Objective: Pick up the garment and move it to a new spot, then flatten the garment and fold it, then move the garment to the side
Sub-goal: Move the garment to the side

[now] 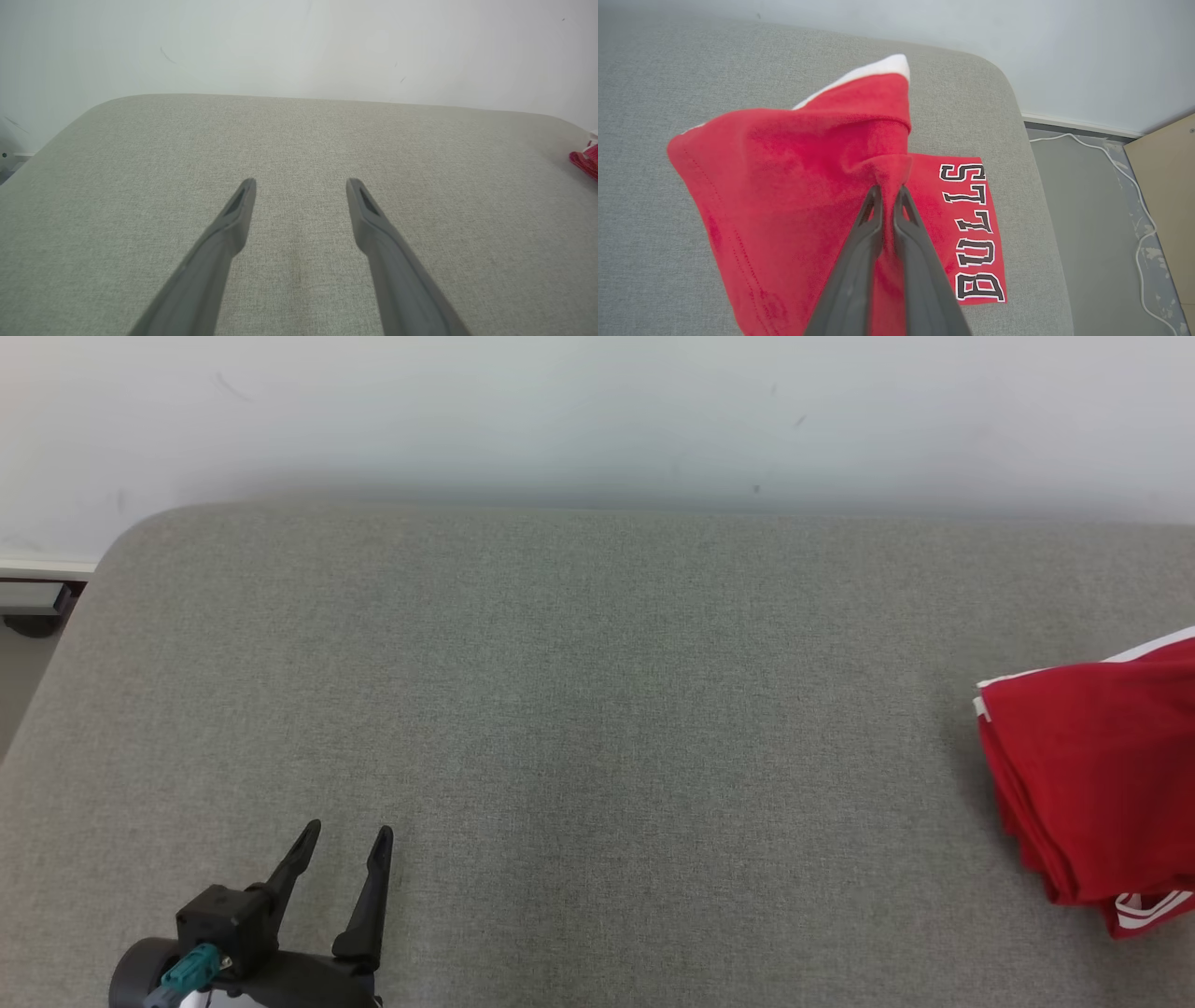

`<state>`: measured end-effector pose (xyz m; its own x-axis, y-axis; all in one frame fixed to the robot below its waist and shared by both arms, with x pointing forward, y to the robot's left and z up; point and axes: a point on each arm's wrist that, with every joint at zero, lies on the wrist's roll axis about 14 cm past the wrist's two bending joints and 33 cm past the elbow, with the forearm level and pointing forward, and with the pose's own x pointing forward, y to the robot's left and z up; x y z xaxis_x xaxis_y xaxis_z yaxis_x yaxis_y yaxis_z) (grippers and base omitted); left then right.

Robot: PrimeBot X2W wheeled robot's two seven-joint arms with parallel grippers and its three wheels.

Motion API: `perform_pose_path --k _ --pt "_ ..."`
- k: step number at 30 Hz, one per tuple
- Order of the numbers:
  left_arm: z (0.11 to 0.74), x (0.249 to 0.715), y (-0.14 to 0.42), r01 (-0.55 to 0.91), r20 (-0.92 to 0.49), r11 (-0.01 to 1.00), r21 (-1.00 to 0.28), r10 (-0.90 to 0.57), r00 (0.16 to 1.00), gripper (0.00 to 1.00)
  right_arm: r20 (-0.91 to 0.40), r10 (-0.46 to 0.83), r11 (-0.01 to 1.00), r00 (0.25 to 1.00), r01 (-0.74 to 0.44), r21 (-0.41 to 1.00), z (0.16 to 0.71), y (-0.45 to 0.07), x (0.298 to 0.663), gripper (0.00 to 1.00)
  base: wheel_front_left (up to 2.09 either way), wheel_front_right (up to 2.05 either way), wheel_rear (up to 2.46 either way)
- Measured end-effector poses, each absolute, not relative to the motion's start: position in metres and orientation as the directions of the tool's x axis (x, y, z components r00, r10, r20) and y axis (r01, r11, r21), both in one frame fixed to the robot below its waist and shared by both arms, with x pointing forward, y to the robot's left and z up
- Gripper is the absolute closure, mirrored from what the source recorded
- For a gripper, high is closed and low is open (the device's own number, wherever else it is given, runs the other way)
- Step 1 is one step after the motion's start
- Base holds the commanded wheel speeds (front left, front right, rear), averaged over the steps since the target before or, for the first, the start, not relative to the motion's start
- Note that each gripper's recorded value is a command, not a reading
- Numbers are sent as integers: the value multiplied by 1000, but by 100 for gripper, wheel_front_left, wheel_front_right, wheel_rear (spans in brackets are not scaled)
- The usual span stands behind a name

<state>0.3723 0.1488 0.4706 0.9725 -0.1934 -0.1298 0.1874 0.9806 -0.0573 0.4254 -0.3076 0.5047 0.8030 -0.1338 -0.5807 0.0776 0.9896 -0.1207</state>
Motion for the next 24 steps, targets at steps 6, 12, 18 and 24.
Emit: perform_pose_path --k 6,12,18,24 --pt "469 373 149 188 -136 981 -53 -193 972 0 -585 -185 982 789 123 -145 500 -323 423 100 0 0 0" --pt "467 374 146 198 -140 979 -53 -204 969 0 -599 -269 958 754 148 -244 490 -345 417 100 0 0 0" --pt "465 378 142 211 -150 976 -51 -216 965 0 -617 -306 936 725 110 -334 470 -350 415 100 0 0 0" --pt "462 380 144 211 -161 976 -52 -216 963 0 -615 -350 900 707 71 -431 459 -360 419 100 0 0 0"
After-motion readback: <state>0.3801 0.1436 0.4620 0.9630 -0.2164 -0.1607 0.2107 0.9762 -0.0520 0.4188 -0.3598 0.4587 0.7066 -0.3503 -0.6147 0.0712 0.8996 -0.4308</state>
